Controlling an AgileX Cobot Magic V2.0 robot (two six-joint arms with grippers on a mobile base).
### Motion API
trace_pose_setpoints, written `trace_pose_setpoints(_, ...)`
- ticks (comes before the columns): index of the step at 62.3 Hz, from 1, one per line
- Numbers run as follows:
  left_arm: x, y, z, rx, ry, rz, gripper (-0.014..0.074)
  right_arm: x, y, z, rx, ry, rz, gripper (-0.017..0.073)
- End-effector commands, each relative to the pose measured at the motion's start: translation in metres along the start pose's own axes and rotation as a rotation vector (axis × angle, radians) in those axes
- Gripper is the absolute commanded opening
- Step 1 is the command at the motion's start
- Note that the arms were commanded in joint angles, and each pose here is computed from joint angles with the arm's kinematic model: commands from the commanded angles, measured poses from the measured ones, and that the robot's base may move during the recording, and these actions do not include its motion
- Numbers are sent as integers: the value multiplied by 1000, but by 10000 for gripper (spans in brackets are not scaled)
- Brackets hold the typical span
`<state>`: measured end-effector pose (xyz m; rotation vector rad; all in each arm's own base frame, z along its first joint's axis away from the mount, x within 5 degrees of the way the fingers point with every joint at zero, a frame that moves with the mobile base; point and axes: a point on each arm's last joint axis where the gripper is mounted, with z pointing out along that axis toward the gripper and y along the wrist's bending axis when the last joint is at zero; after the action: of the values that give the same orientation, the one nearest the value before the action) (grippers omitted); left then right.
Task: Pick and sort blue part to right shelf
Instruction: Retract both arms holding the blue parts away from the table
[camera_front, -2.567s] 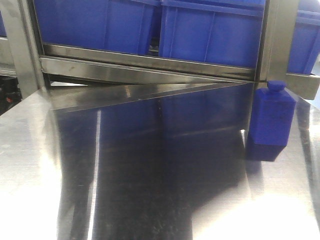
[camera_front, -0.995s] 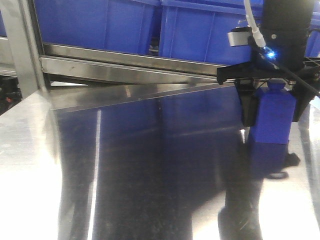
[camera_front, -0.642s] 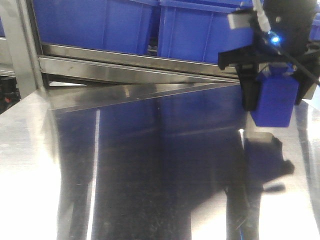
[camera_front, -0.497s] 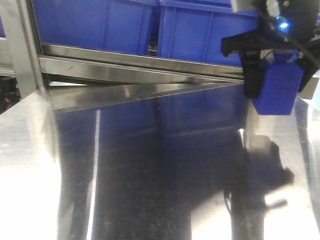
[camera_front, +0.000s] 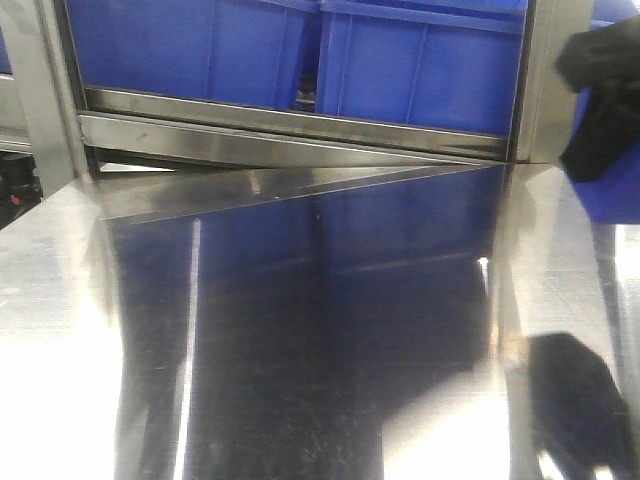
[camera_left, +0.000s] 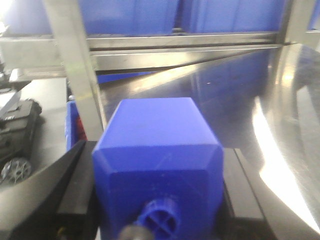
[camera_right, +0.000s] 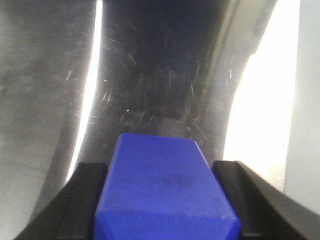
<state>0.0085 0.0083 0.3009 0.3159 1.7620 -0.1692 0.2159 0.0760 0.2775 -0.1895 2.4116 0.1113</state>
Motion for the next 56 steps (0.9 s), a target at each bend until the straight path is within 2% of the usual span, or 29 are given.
trace_pose_setpoints(1,-18,-1,-3,18,-134,10,323,-1,-3,-31,-40,-222,-51,155)
trace_pose_setpoints(17,-18,0,-3,5,-138,25,323,43,-18,-75,-45,-409,-80,155)
trace_pose_setpoints(45,-18,0,-3,6,-134,24,323,92,-41,-163,-51,-834,-49,155)
trace_pose_setpoints(56,-18,0,-3,6,-134,24,323,98,-43,-176,-65,-920,-44,155)
